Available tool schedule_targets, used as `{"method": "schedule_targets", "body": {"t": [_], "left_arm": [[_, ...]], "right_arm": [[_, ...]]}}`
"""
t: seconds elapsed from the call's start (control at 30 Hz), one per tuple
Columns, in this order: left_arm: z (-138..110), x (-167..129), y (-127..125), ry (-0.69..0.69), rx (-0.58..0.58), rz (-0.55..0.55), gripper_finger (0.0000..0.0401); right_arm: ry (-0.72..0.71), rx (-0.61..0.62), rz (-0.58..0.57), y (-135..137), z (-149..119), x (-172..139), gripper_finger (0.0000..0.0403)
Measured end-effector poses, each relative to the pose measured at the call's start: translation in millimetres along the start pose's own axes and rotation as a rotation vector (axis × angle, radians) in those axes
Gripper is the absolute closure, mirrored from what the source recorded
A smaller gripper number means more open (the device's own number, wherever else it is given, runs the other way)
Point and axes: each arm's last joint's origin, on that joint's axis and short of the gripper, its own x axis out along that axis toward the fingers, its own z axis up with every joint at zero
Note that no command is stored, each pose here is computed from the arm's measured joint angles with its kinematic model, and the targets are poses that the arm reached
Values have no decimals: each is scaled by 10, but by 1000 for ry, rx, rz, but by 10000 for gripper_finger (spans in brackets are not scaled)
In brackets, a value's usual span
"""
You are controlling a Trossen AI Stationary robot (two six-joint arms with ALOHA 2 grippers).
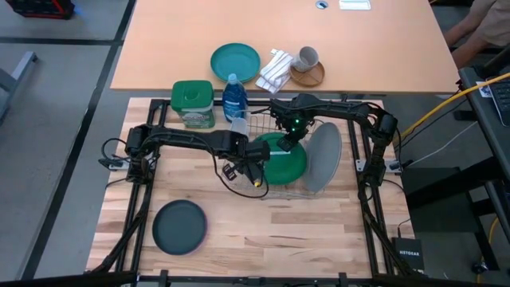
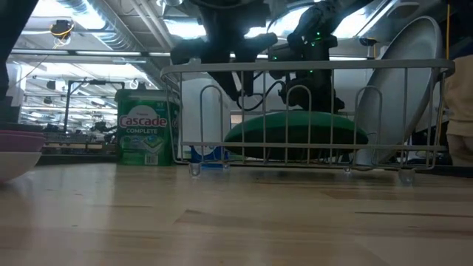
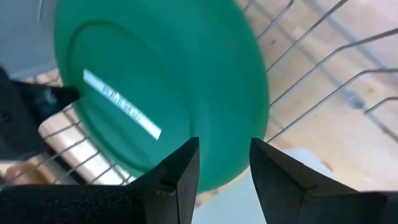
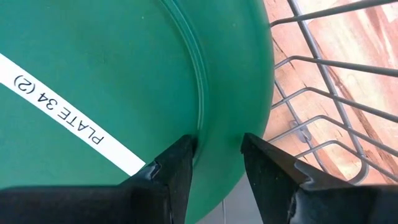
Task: Sort dishes
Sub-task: Put the green plate into the dish rack
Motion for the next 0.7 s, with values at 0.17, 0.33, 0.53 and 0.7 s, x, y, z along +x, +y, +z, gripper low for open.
{"method": "schedule_targets", "body": {"t": [0.17, 0.33, 0.53, 0.7], "left_arm": [[-8, 3, -20, -66, -2, -67, 270], [24, 59, -69, -76, 86, -118, 270], [48, 208, -85, -67, 196, -146, 270], [69, 341, -108, -59, 268, -178, 271]], "right_arm": [[0, 0, 0, 0, 0, 0, 256], [-1, 0, 0, 0, 0, 0, 256], [-1, -2, 0, 0, 1, 0, 256], [-2, -3, 1, 0, 2, 0, 256]]}}
